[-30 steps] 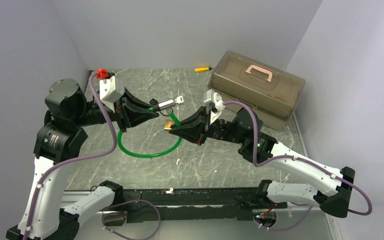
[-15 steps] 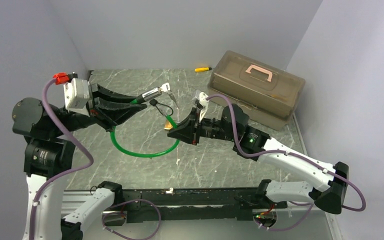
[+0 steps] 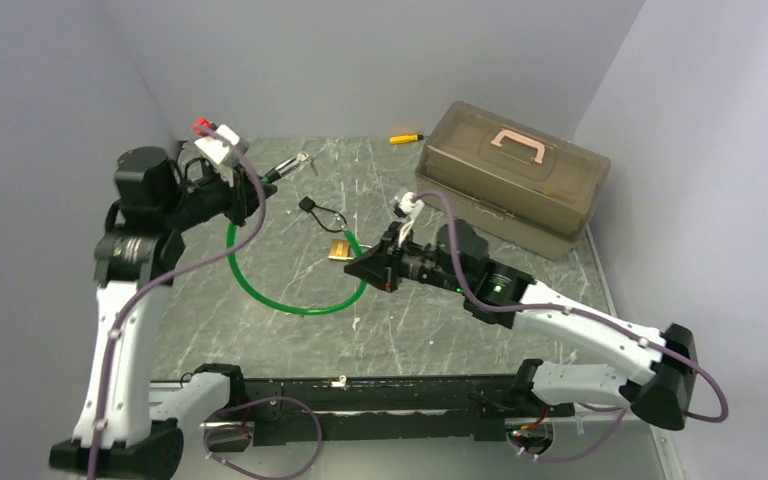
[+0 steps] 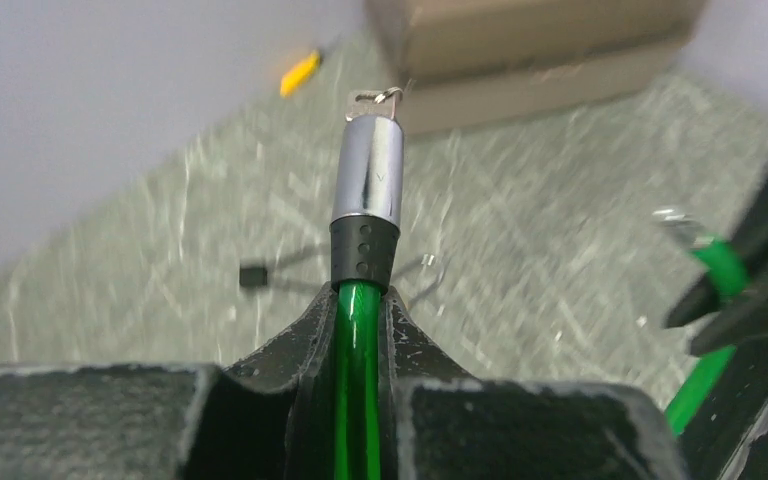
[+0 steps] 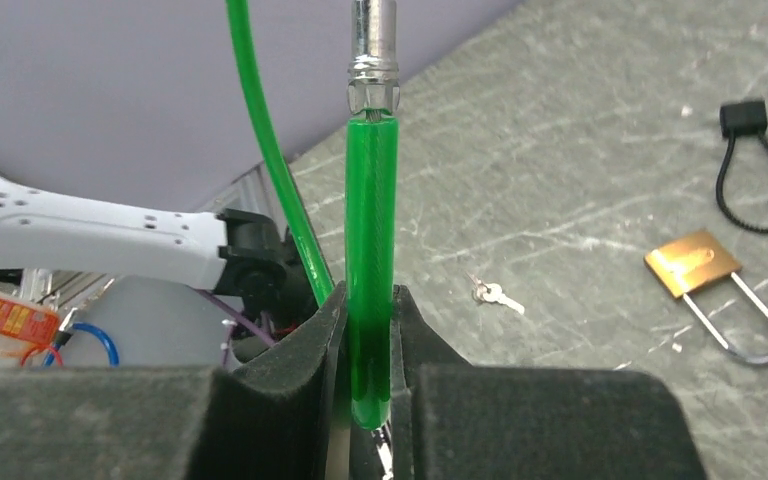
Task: Unlock with the key
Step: Unlock the lock, then place the lock at the center of the board.
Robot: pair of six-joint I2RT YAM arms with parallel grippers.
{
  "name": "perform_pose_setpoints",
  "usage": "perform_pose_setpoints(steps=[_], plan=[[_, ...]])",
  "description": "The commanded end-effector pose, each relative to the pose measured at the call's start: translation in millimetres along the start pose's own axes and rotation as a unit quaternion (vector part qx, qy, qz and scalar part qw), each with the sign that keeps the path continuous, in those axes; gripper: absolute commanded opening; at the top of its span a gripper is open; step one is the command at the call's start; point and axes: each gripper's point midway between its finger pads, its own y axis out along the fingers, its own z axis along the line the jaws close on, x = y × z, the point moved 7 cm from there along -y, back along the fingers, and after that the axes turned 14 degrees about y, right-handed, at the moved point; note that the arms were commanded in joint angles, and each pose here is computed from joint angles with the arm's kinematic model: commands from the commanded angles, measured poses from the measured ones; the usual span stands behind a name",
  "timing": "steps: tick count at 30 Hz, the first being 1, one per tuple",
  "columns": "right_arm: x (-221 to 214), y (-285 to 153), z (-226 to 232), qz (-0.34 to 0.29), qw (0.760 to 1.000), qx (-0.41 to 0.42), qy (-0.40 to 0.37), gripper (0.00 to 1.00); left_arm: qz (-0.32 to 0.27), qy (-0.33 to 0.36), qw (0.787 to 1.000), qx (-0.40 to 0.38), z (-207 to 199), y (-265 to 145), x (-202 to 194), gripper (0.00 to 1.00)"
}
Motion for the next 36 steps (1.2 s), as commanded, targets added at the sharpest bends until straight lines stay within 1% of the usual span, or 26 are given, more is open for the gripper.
perform_pose_setpoints(steps=[1,3,7,9,11,15,21,23,27,29,30,31,32,33,34,36], plan=[[-13.7,30.4,-22.3,0.000,0.999,-0.035,0.030,0.00,0.077,-0.008,0.996,0.047,37.4,8.4,-61.0,0.00],[-16.4,49.9,-35.9,-0.005,0.998,-0.057,0.023,0.00,0.095,-0.010,0.993,0.064,54.4,12.4,-82.5,0.00],[-37.4,98.7,-74.3,0.034,0.994,-0.103,0.011,0.00,0.152,-0.019,0.984,0.090,83.9,18.4,-129.4,0.00],[-45.0,123.1,-93.7,0.045,0.992,-0.116,0.022,0.00,0.180,-0.035,0.978,0.096,96.3,21.7,-154.5,0.00],[-54.8,144.5,-114.3,0.055,0.990,-0.120,0.041,0.00,0.196,-0.054,0.975,0.086,106.4,26.4,-176.6,0.00],[-69.4,180.1,-148.5,0.061,0.988,-0.130,0.058,0.00,0.239,-0.057,0.967,0.068,117.0,35.5,-214.7,0.00],[-91.4,216.3,-181.7,0.081,0.984,-0.146,0.068,0.00,0.274,-0.026,0.959,0.068,123.7,42.3,-257.6,0.00],[-97.7,225.2,-189.0,0.088,0.983,-0.146,0.074,0.00,0.285,-0.025,0.956,0.063,123.7,43.5,-268.2,0.05],[-114.9,238.2,-206.5,0.113,0.977,-0.156,0.093,0.00,0.293,-0.036,0.954,0.050,120.1,46.1,-280.6,0.19],[-116.5,240.9,-210.3,0.117,0.975,-0.159,0.097,0.00,0.298,-0.043,0.953,0.040,116.5,46.0,-285.2,0.27],[-117.9,241.1,-212.5,0.120,0.974,-0.163,0.100,0.00,0.301,-0.047,0.952,0.034,114.4,45.9,-286.9,0.33],[-119.4,239.9,-214.6,0.125,0.972,-0.170,0.102,0.03,0.304,-0.049,0.951,0.027,112.1,45.5,-288.5,0.37],[-119.8,239.3,-215.8,0.127,0.971,-0.173,0.102,0.04,0.306,-0.052,0.950,0.021,109.9,44.4,-289.2,0.39],[-120.9,237.8,-217.2,0.129,0.970,-0.176,0.103,0.04,0.307,-0.056,0.950,0.014,107.3,43.6,-288.9,0.44],[-120.9,236.5,-217.9,0.129,0.970,-0.177,0.104,0.04,0.307,-0.059,0.950,0.009,105.2,43.0,-287.6,0.47],[-120.9,234.2,-221.7,0.130,0.969,-0.182,0.107,0.08,0.304,-0.069,0.950,-0.003,100.2,40.9,-281.7,0.49]])
